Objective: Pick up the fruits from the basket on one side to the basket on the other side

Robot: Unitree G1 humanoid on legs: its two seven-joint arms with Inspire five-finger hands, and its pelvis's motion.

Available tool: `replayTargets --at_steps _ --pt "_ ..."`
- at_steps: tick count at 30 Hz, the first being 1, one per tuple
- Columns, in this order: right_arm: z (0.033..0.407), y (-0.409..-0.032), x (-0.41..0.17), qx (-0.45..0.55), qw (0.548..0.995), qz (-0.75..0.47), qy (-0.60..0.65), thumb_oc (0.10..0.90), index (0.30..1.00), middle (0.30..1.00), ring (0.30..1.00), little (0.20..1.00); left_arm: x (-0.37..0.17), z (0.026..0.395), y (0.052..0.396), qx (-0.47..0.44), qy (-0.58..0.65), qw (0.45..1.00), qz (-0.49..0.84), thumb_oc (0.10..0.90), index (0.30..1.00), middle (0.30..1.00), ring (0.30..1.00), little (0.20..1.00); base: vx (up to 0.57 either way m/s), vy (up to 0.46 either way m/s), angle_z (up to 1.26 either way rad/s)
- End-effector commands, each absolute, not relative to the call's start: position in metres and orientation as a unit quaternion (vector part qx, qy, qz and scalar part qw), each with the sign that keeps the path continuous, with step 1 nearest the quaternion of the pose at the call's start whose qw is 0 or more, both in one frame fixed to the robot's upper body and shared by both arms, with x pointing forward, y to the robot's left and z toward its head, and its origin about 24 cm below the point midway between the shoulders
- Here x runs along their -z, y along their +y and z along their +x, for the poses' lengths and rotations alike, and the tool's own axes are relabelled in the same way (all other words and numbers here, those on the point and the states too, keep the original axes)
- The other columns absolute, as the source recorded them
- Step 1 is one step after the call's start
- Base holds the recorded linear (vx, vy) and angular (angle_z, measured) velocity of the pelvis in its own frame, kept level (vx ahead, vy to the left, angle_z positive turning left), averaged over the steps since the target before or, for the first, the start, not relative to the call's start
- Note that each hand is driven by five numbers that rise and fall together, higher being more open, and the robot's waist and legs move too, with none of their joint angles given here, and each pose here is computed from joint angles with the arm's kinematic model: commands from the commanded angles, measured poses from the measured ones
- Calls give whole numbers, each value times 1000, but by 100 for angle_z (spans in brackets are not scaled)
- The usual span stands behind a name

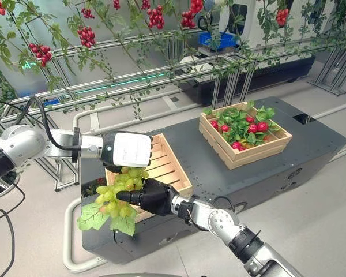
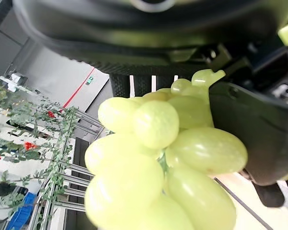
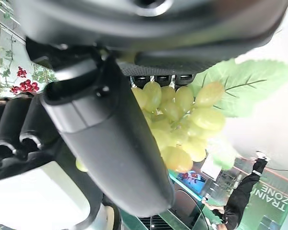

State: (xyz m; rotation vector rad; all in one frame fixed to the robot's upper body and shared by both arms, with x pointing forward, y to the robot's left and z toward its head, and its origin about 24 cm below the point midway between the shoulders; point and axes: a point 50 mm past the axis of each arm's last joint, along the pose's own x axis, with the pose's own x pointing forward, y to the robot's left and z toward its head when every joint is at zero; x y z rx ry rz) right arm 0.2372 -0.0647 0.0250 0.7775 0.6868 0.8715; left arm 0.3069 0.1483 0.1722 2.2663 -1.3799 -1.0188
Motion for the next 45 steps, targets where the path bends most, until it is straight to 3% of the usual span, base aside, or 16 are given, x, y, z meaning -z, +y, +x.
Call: replayTargets --at_steps 1,6,7,8,9,24,25,26,40,45 --pt "256 -16 -107 -518 682 497 142 800 900 900 900 900 -216 329 145 261 -506 181 802 400 300 300 300 300 0 0 0" --pt "262 -18 -107 -482 692 522 125 800 900 900 900 900 -212 331 145 267 -498 184 804 400 300 300 300 300 0 0 0" --pt "263 -19 -106 -477 694 525 124 747 820 820 820 820 -212 331 145 267 -496 186 805 400 300 300 300 300 0 0 0" --pt "263 -19 -106 -476 694 525 124 613 620 620 620 620 -212 331 145 267 -496 186 805 400 300 300 300 300 0 0 0" --pt "264 -21 -105 -468 696 530 124 400 300 300 300 300 -212 332 148 266 -492 188 808 400 300 300 300 300 0 0 0" --pt "269 -30 -102 -453 710 524 122 400 300 300 300 300 -221 340 156 241 -465 197 829 400 300 300 300 300 0 0 0" --pt "269 -31 -102 -453 713 522 121 400 300 300 300 300 -222 340 157 238 -461 202 831 568 552 552 552 552 0 0 0" --pt "269 -32 -101 -452 714 521 121 400 300 300 300 300 -222 340 157 237 -460 203 831 800 900 900 900 900 0 0 0" --pt "276 -45 -94 -421 743 507 115 400 300 300 300 300 -226 343 171 229 -438 217 842 800 900 900 900 900 0 0 0" --pt "279 -58 -90 -398 760 502 110 400 300 300 300 300 -231 348 190 200 -391 238 866 800 900 900 900 900 0 0 0"
